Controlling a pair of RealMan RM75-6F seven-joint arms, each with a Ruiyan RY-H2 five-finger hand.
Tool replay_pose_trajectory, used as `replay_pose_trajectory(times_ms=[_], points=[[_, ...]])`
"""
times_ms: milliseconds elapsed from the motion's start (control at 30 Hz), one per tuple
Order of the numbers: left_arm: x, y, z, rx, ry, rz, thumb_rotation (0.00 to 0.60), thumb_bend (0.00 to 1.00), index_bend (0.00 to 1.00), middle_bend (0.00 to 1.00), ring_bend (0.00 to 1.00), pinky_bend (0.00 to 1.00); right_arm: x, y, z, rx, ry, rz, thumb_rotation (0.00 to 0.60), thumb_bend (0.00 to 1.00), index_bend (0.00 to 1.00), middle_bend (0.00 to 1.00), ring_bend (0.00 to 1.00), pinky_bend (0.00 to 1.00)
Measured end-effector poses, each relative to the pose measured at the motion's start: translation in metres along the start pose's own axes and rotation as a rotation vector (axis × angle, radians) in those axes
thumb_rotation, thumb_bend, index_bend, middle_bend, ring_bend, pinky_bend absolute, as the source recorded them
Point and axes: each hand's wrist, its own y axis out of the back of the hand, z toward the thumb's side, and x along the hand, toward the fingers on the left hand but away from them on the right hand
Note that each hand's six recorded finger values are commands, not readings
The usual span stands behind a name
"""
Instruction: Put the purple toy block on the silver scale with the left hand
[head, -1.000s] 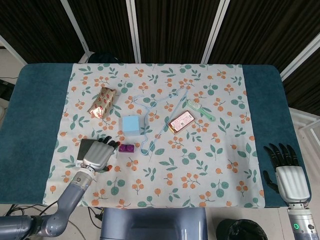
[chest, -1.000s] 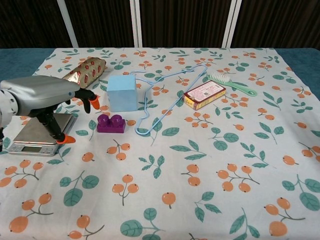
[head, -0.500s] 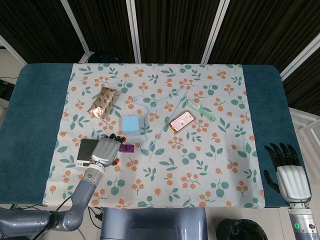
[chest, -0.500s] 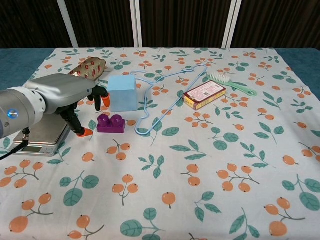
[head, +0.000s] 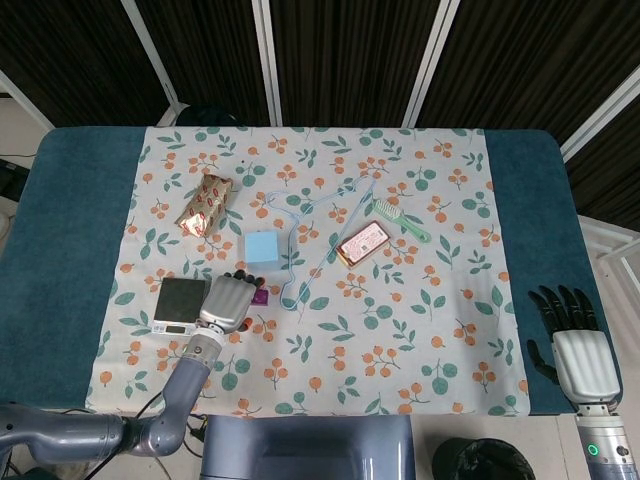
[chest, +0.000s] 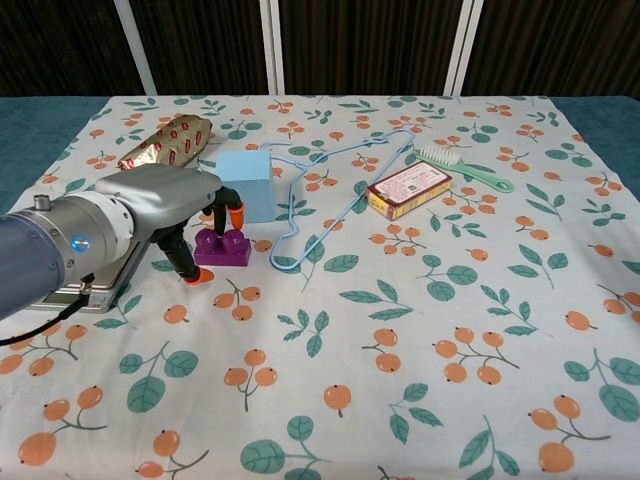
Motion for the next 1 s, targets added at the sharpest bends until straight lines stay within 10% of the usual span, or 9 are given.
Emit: replay_pose_trajectory(times_ms=[1000], points=[[0.016, -0.016, 0.013, 0.071, 0.024, 0.081, 0.600, 0.28, 0.44, 0.49, 0.33, 0.44, -0.002, -0.003, -0.001, -0.005, -0.001, 0.011, 0.600, 0.48, 0.13, 0.13, 0.04, 0.00]])
